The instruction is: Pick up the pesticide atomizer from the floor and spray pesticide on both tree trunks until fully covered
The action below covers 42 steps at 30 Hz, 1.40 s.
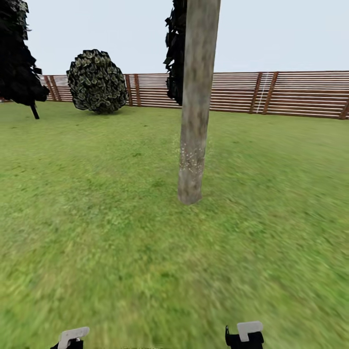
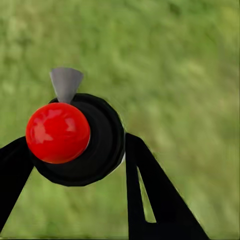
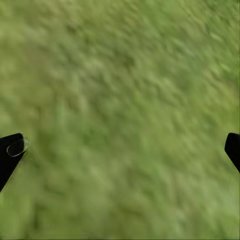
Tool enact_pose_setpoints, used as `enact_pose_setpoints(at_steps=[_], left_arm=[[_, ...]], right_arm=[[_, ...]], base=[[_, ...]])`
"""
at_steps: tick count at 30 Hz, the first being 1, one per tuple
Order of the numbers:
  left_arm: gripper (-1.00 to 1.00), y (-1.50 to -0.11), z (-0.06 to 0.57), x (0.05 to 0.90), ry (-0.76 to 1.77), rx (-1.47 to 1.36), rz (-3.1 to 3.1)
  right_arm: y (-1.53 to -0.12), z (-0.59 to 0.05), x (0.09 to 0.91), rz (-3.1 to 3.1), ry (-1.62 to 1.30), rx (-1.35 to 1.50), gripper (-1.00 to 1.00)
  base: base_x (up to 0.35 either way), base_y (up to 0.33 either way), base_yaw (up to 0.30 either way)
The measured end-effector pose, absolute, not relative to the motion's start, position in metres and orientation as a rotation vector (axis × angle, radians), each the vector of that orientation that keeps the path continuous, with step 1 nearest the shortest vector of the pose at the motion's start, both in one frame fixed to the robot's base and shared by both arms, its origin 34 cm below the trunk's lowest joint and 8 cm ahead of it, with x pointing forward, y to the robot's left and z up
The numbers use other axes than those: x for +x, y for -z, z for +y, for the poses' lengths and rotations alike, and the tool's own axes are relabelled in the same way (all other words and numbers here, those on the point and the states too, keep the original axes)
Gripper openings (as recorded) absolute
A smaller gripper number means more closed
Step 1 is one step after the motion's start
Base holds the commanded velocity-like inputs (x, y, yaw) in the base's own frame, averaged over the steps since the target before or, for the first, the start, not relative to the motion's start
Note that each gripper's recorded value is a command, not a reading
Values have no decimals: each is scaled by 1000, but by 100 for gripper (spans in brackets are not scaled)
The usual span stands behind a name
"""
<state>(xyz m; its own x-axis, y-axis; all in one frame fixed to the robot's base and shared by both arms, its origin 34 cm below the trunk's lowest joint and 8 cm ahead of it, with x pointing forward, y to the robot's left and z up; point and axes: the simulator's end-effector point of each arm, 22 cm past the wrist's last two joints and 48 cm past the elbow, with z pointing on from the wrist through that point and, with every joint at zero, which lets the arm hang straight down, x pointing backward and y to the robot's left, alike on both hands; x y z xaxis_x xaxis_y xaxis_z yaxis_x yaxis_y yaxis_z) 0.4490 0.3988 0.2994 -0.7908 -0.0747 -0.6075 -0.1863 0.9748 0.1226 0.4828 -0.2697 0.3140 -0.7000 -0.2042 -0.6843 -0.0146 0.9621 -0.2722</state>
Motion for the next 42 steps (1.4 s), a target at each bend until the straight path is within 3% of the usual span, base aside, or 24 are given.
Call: enact_pose_setpoints(at_steps=[42], left_arm=[[-100,-300,400,449,-235,-183,2481]], right_arm=[[-314,-268,482,2331,313,-152,100]], base=[[0,0,283]])
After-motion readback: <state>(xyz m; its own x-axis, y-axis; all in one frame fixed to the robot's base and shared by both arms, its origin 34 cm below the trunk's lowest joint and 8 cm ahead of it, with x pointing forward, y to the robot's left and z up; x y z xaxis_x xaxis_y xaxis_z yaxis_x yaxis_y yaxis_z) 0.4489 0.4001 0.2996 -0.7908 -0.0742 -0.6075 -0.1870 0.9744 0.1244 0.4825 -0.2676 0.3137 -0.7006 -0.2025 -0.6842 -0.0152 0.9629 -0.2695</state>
